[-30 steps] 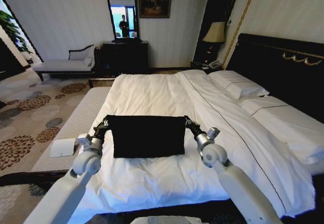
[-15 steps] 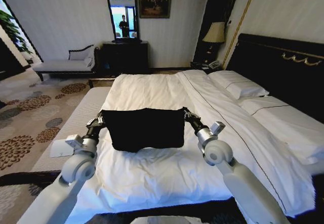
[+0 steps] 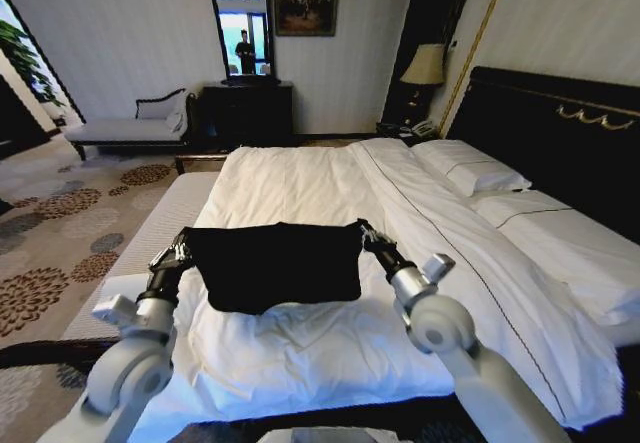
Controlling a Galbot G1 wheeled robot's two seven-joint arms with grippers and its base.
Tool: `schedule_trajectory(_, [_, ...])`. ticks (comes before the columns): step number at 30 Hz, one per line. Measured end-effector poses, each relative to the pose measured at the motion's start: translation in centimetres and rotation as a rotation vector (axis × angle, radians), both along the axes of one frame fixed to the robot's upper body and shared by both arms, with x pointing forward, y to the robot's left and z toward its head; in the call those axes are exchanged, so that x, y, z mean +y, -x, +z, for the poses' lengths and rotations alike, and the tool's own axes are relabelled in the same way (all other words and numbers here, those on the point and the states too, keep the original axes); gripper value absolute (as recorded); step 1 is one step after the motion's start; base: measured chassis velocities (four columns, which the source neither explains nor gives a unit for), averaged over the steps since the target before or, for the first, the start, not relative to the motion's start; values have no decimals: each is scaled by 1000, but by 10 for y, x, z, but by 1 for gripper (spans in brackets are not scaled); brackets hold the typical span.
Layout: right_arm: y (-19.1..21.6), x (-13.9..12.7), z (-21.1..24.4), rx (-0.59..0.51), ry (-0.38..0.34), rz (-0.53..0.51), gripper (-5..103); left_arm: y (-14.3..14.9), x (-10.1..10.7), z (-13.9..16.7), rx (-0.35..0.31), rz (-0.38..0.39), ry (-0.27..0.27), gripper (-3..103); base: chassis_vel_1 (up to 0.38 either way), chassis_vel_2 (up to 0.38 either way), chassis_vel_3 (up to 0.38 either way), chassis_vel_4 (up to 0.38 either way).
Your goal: Fold the clothes on the bed.
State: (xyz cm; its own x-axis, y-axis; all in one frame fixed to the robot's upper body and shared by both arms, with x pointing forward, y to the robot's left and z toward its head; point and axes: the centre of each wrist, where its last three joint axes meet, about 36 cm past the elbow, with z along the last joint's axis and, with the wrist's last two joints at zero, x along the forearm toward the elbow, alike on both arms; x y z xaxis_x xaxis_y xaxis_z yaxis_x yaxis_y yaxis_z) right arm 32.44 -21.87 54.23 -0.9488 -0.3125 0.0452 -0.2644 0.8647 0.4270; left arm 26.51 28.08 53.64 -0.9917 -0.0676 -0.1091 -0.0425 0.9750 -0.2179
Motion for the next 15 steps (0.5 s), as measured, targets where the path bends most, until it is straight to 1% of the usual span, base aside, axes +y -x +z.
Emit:
schedule_trajectory(3, [18,1,7,41,-10,16,1,14,-5,0,31,-2,18,0,0,0,0,0])
schedule_trajectory(6, [12,0,4,74,-17,13,1,11,-9,-7,59,-3,40,0,0,0,0,0])
schedule_trajectory(8, [-12,0,-5,110,-31,-8,1,-4,-11,-20,87,6,60,0,0,0,0,0])
schedule_trajectory(9, [-30,1,-7,130,-49,-15,1,-17,-12,-29,102,11,66,0,0,0,0,0])
schedule_trajectory(10, [-30,1,-7,130,-49,-15,1,-17,-12,-29,102,11,66,0,0,0,0,0])
schedule_trajectory(11, [-45,2,-10,143,-58,-17,1,-27,-12,-37,113,14,66,0,0,0,0,0])
schedule_trajectory(12, [-57,1,-15,156,-56,-27,1,-37,-10,-46,128,22,64,0,0,0,0,0])
schedule_trajectory(13, [-82,4,-30,191,-47,-40,1,-55,-6,-63,162,39,59,0,0,0,0,0])
schedule_trajectory(14, [-98,9,-41,212,-40,-46,1,-68,-2,-76,186,51,57,0,0,0,0,0])
schedule_trajectory(15, [-98,9,-41,212,-40,-46,1,-68,-2,-76,186,51,57,0,0,0,0,0])
